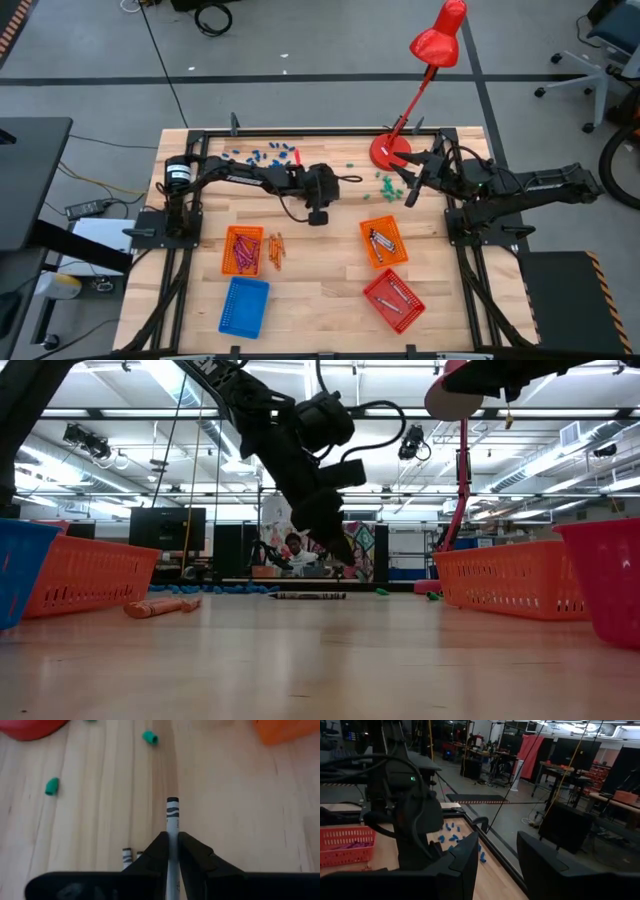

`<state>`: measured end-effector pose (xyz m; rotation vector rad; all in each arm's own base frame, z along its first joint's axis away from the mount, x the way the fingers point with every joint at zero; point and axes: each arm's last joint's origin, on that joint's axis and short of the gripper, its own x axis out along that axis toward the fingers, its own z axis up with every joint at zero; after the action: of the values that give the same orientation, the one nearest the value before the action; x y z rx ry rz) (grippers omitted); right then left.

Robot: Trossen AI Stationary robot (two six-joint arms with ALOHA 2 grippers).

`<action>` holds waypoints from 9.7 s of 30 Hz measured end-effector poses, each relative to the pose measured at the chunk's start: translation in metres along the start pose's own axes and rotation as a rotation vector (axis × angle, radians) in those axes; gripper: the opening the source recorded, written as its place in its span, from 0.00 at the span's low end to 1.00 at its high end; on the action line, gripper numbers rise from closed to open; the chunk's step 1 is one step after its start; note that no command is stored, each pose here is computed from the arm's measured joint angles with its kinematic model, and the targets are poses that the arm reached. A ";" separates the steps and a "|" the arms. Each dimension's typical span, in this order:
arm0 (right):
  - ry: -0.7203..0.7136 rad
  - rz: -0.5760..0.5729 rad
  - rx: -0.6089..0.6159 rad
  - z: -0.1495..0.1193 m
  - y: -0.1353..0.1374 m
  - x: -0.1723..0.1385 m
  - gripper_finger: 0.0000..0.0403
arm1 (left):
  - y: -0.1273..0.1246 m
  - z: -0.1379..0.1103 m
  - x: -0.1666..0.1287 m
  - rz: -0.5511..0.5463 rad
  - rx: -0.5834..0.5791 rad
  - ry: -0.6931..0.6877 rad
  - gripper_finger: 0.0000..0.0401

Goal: Sort crayons
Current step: Put the black crayon into the right orange bin

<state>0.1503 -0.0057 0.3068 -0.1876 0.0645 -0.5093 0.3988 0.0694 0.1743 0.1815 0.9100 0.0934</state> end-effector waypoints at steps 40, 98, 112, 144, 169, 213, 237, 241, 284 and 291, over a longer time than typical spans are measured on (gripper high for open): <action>0.004 -0.048 0.011 0.001 -0.008 -0.010 0.35 | -0.098 0.062 0.062 -0.079 0.231 -0.872 0.11; 0.025 0.001 -0.014 -0.003 -0.003 -0.005 0.35 | -0.014 0.014 0.017 0.063 0.209 0.276 0.30; 0.025 0.000 -0.016 -0.002 -0.003 -0.005 0.35 | 0.011 -0.001 0.016 -0.036 0.042 0.347 0.30; 0.023 0.007 -0.012 -0.002 -0.003 -0.005 0.35 | 0.009 -0.010 0.028 -0.034 0.039 0.402 0.30; 0.017 0.009 -0.008 -0.002 -0.003 -0.005 0.35 | 0.001 -0.022 0.020 -0.153 0.057 0.546 0.14; 0.020 -0.003 -0.013 -0.002 -0.003 -0.005 0.35 | -0.114 0.066 0.010 0.451 0.604 -0.075 0.09; 0.020 -0.004 -0.012 -0.002 -0.004 -0.005 0.35 | -0.142 0.068 0.051 0.267 1.027 -0.381 0.24; 0.020 -0.004 -0.012 -0.002 -0.004 -0.005 0.35 | -0.141 0.071 0.050 0.288 0.994 -0.401 0.32; 0.024 0.002 -0.016 -0.002 -0.004 -0.004 0.35 | 0.137 -0.042 0.028 0.169 -0.306 0.231 0.28; 0.024 0.003 -0.015 -0.002 -0.004 -0.004 0.35 | 0.135 -0.047 0.031 0.146 -0.297 0.273 0.28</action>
<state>0.1444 -0.0070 0.3052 -0.1965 0.0922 -0.5086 0.3802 0.2117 0.1482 -0.0436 1.1412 0.3934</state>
